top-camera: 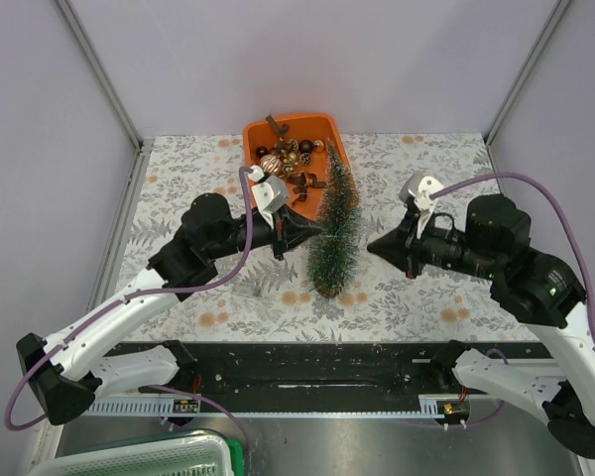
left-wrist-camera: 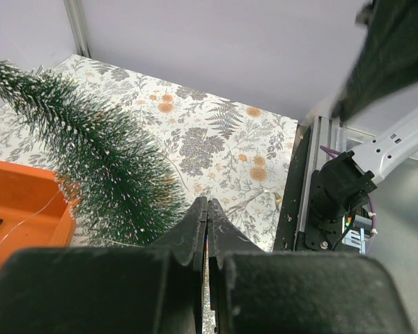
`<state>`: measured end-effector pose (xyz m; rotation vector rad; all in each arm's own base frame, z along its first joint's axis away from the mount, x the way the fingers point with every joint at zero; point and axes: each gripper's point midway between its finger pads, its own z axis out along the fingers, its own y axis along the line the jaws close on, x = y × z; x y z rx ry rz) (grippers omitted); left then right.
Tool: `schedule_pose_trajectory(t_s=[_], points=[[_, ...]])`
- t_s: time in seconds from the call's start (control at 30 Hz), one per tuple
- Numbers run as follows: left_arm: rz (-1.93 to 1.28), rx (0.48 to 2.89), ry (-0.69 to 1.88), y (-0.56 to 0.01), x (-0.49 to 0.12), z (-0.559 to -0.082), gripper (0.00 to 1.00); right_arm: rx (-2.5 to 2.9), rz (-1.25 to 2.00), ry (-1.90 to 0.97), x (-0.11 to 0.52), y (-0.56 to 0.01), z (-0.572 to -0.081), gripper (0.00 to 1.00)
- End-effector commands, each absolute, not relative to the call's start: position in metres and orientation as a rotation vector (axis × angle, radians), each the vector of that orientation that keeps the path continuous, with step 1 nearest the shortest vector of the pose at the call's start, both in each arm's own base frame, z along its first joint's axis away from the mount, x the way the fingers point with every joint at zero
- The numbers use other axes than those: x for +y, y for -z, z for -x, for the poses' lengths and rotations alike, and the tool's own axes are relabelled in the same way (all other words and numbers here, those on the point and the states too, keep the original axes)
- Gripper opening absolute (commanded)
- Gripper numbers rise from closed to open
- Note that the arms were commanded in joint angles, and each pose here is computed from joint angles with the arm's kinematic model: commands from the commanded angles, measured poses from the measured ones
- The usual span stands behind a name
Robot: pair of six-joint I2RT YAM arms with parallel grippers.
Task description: Decorate the small christmas tree
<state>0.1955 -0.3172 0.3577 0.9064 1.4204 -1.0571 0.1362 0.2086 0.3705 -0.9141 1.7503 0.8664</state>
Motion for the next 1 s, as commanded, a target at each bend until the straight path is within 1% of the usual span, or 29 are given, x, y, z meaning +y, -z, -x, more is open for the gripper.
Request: schedule_pose_trajectory(t_s=[0.0,0.17,0.33,0.4,0.53,0.63,0.87,0.97], points=[[-0.873,1.378,1.048,-0.368,-0.311,-0.195,0.0,1.448,0.875,-0.538,0.203,-0.443,-0.195,0.0],[-0.858,1.383,1.037,-0.367,-0.304,-0.197,0.0,1.128,0.831,-0.265,0.221,-0.499,-0.259,0.0],[-0.846,1.39,1.036,-0.36,-0.301,-0.197,0.0,1.102,0.863,-0.064,0.251,-0.495,-0.325,0.0],[-0.847,1.392,1.039,-0.358,-0.301,-0.196,0.01,1.089,0.841,-0.023,0.258,-0.497,-0.345,0.0],[-0.849,1.401,1.043,-0.354,-0.302,-0.196,0.01,1.049,0.803,-0.019,0.265,-0.506,-0.378,0.0],[-0.842,1.401,1.041,-0.355,-0.302,-0.198,0.01,1.041,0.803,-0.072,0.269,-0.508,-0.395,0.0],[-0.845,1.407,1.036,-0.352,-0.303,-0.199,0.01,1.045,0.79,-0.173,0.262,-0.508,-0.414,0.0],[-0.842,1.412,1.035,-0.35,-0.302,-0.2,0.01,1.034,0.802,-0.186,0.259,-0.511,-0.414,0.0]])
